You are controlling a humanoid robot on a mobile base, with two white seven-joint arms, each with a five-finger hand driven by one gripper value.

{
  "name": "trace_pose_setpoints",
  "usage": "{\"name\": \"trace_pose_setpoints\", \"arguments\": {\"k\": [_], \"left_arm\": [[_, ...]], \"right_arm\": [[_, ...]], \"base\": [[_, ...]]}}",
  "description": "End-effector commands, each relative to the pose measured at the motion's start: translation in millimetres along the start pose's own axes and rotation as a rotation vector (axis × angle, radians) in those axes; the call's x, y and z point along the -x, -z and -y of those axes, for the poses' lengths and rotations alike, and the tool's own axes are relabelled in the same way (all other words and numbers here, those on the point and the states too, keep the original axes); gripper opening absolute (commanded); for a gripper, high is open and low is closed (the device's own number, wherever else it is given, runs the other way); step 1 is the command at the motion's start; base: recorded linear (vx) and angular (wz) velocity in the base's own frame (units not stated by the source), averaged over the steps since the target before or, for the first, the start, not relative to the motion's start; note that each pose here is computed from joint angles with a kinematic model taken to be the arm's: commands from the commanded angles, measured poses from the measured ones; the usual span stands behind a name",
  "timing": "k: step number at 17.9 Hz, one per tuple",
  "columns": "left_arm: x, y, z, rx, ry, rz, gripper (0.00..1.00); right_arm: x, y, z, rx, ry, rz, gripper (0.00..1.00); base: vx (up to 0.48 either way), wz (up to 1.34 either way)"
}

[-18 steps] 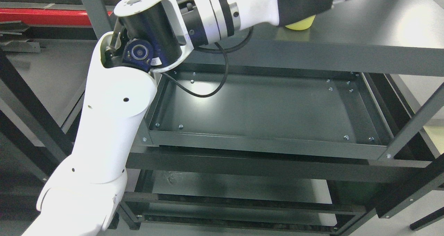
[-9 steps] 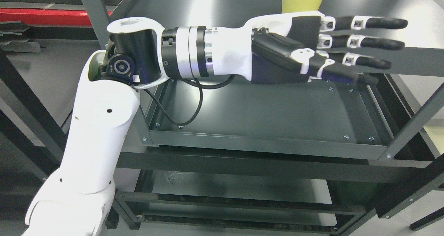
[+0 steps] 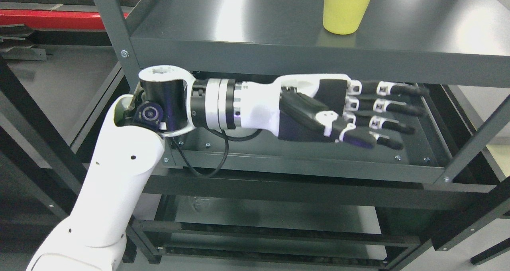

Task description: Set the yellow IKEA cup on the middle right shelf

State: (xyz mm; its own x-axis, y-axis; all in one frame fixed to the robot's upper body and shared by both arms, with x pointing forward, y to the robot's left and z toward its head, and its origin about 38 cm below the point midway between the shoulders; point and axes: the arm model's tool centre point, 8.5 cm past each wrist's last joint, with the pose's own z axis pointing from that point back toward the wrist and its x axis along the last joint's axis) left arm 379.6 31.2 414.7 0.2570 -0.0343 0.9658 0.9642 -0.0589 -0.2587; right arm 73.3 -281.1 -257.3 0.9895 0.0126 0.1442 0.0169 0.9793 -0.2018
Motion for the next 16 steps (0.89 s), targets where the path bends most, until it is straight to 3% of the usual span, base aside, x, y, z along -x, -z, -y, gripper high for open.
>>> {"name": "trace_pose_setpoints", "arguments": {"k": [1, 4, 7, 10, 12, 14, 16], "left_arm": [[98.2, 36.8, -11.1, -0.013, -0.124, -0.194, 0.99], [127.4, 41.7, -51.9, -0.224, -0.118, -0.239, 0.99], [131.6, 17.9, -89.5, -0.447, -0.009, -0.14, 0.99], [138.7, -18.9, -120.7, -0.682, 0.174, 0.016, 0.99], [149.1, -61.9, -138.1, -0.896, 0.376, 0.033, 0.99], [163.2, -78.6, -140.9, -0.973, 0.55, 0.055, 0.99], [170.3, -113.5, -144.5, -1.135, 0.546, 0.141, 0.99]], "right_arm": [[9.0, 0.6, 9.7, 0.012, 0.004, -0.014, 0.99], [9.0, 0.6, 9.7, 0.012, 0.004, -0.014, 0.99], [9.0, 0.6, 9.7, 0.012, 0.004, -0.014, 0.99], [9.0, 0.6, 9.7, 0.012, 0.004, -0.014, 0.99], [9.0, 0.6, 9.7, 0.012, 0.004, -0.014, 0.99], [9.0, 0.6, 9.7, 0.012, 0.004, -0.014, 0.99], [9.0, 0.6, 9.7, 0.012, 0.004, -0.014, 0.99]], "base": [[0.0, 0.0], [0.0, 0.0], [0.0, 0.0], [0.0, 0.0], [0.0, 0.0], [0.0, 0.0], [0.0, 0.0]]}}
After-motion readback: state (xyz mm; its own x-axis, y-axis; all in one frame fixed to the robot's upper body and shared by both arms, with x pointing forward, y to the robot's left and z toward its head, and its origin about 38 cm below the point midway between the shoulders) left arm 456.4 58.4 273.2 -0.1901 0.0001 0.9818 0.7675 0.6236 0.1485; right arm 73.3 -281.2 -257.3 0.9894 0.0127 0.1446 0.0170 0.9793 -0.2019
